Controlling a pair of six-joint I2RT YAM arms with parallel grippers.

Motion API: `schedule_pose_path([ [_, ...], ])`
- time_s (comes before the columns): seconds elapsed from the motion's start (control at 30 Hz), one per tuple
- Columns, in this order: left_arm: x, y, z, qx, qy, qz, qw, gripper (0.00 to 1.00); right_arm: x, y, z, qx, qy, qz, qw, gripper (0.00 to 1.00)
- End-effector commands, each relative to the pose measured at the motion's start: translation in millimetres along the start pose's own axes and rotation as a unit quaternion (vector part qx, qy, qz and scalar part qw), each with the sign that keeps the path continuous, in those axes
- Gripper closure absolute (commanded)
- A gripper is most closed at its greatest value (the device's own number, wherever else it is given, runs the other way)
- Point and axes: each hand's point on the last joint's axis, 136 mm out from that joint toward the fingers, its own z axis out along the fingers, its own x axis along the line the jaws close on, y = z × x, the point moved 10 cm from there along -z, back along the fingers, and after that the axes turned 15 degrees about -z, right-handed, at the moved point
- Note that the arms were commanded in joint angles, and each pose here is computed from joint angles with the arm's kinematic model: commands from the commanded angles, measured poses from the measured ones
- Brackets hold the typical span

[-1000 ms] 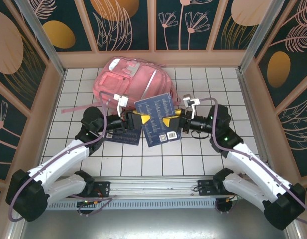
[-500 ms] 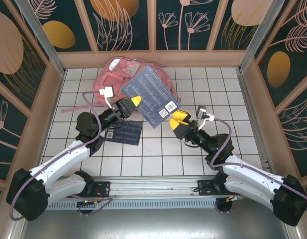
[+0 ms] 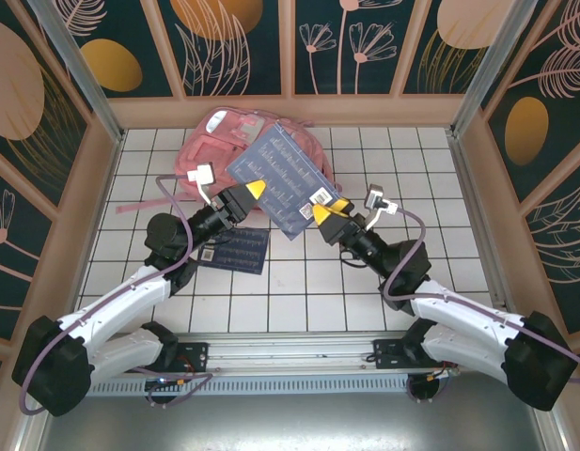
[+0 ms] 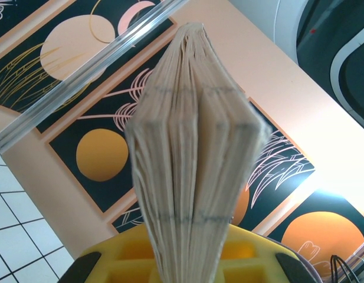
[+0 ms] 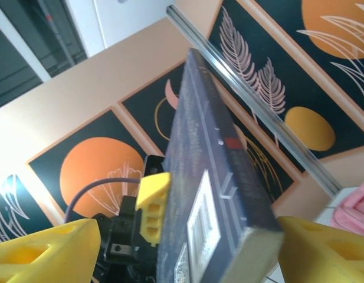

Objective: Pack the student bag

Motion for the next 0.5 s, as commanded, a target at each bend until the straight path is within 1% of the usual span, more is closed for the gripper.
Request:
schedule_pose_path([
  [0.0,-19.5,3.7,1.9,-0.008,-0.045,0.019,0.999,1.0,0.2,4.5,2.2,-0.015,-0.015,0.008,1.0,0.22],
  [0.2,-14.8,5.0,4.9,-0.011,-0.043,0.011,0.999,1.0,0.7,1.8,20.7,-0.015,0.024,0.027,0.999,0.29],
  [0.23,-12.5,4.9,4.7,-0.013,-0.037,0.009,0.999,1.0,0.9,1.8,22.7,-0.019,0.031,0.028,0.999,0.32],
  [0.3,-8.4,5.4,3.4,-0.023,-0.026,0.004,0.999,1.0,0.8,1.3,26.6,-0.023,0.041,0.033,0.998,0.42],
  [0.33,-6.3,5.3,2.9,-0.026,-0.022,0.001,0.999,1.0,0.5,1.1,28.7,-0.023,0.043,0.035,0.998,0.49],
  [0.37,-5.5,5.4,3.3,-0.026,-0.022,0.001,0.999,1.0,-0.1,0.2,30.1,-0.022,0.045,0.036,0.998,0.6],
  [0.4,-3.1,5.2,3.6,-0.025,-0.017,-0.001,1.0,1.0,-0.5,-0.5,30.9,-0.022,0.046,0.036,0.998,0.72],
  [0.43,-0.4,5.4,4.6,-0.025,-0.008,-0.006,1.0,1.0,-0.7,-0.8,30.8,-0.023,0.047,0.034,0.998,0.9],
  [0.47,3.6,6.0,5.6,-0.028,0.01,-0.009,1.0,1.0,-1.7,-1.2,30.2,-0.022,0.043,0.03,0.998,1.0],
])
